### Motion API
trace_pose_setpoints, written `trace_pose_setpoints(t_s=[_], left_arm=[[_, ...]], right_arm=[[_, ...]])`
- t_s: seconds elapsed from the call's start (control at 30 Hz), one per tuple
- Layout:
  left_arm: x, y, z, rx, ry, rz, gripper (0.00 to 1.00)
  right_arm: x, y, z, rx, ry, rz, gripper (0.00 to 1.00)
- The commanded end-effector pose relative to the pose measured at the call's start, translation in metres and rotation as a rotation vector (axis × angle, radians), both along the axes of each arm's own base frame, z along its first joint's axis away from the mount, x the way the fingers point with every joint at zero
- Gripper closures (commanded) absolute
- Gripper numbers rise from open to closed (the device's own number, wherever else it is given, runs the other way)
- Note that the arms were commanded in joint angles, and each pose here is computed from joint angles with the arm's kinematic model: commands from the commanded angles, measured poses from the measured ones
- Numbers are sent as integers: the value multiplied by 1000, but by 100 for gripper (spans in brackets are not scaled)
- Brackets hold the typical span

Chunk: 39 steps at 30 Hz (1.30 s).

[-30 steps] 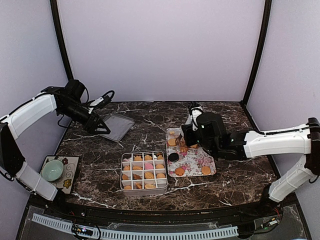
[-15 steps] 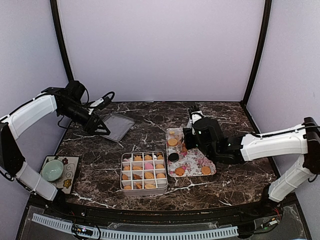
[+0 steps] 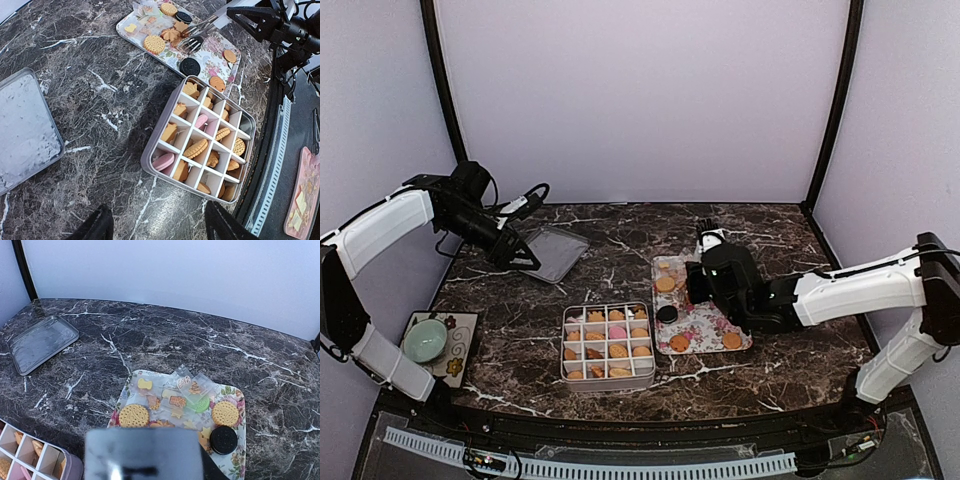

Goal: Pack the cookies
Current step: Pick up the fake cookies from the empty pocket of the box, then place the fake cookies on the plate.

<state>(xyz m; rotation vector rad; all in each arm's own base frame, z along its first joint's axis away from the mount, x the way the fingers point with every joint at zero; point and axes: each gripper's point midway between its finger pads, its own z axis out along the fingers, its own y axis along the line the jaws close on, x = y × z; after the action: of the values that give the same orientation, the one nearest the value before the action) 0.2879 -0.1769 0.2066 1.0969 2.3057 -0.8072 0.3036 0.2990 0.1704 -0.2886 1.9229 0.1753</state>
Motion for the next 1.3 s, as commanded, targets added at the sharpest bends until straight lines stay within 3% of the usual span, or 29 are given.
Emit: trace_pose_setpoints(t_s=[0.0, 0.13, 0.3, 0.63, 0.9, 1.27], left_arm=[[-9, 2, 5, -2, -14, -14, 36], [-9, 1, 4, -6, -8, -14, 36], [-10, 1, 5, -4, -9, -16, 37], [-9, 2, 3, -1, -7, -14, 37], [-10, 2, -1, 4, -1, -15, 37], [-9, 3, -3, 5, 3, -11, 37]], right_arm=[[3, 8, 0, 37, -9, -9, 60], [5, 14, -5, 43, -3, -8, 61], [5, 13, 2, 48, -15, -11, 72], [-15, 14, 71, 95, -95, 73, 85], [-70, 51, 99, 89, -81, 235, 86], [-155, 109, 90, 36, 0, 431, 87]])
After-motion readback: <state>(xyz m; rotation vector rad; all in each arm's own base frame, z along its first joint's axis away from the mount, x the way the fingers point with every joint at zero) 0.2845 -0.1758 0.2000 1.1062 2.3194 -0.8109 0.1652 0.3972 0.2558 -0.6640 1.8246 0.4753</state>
